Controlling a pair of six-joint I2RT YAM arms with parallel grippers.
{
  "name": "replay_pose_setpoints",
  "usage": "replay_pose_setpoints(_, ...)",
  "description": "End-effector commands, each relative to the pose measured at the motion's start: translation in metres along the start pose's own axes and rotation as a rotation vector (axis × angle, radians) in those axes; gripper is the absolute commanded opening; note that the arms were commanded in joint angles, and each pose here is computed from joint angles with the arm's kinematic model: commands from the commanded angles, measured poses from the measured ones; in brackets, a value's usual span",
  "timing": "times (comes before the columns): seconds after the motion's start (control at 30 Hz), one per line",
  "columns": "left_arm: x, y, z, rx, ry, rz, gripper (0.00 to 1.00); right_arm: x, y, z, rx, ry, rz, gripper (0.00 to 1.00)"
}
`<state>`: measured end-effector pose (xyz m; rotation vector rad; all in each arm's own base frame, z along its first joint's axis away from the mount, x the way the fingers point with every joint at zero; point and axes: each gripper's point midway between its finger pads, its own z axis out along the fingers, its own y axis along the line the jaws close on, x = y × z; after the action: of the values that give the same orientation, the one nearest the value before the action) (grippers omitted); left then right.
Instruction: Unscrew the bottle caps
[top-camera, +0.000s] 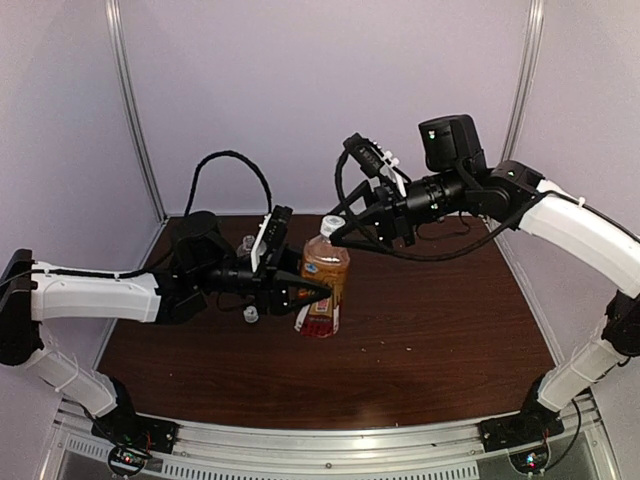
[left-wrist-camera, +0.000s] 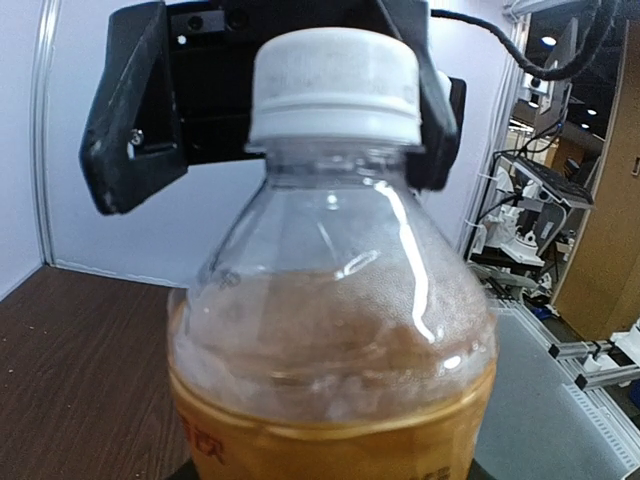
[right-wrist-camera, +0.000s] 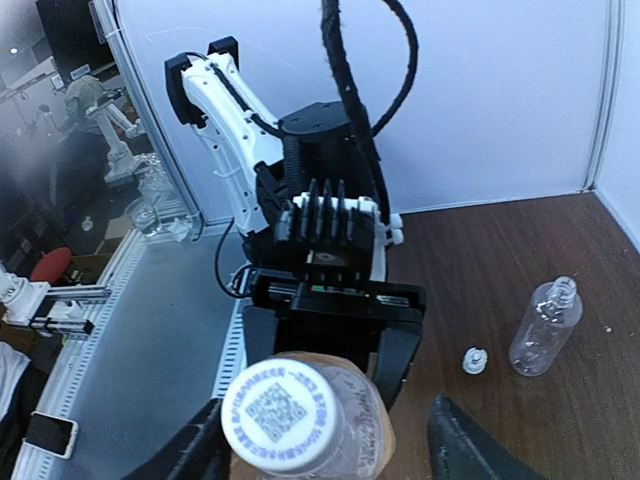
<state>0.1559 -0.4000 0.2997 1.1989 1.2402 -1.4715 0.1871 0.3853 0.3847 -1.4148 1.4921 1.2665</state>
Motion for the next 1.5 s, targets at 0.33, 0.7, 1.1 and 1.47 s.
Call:
replay_pose_setpoints(0.33, -0.048, 0.049, -0.009, -0.336, -0.106, 0.06, 0.25, -0.079, -0.038, -0.046, 0.394, -0.251, 0.213, 0.91)
replay_pose_setpoints(0.7, -0.054, 0.067, -0.004, -0.41, -0.099, 0.079, 0.24, -0.064, -0.074, -0.026, 0.49, -0.178, 0.276, 0.84)
replay_pose_setpoints(1.1, -0.048, 0.073, -0.003, -0.428, -0.08, 0.084, 0.24, -0.054, -0.073, -0.013, 0.451, -0.132, 0.274, 0.56)
replay_pose_setpoints(1.47, -0.048, 0.073, -0.006, -0.439, -0.084, 0.086, 0.23, -0.048, -0.071, -0.009, 0.424, -0.127, 0.279, 0.32)
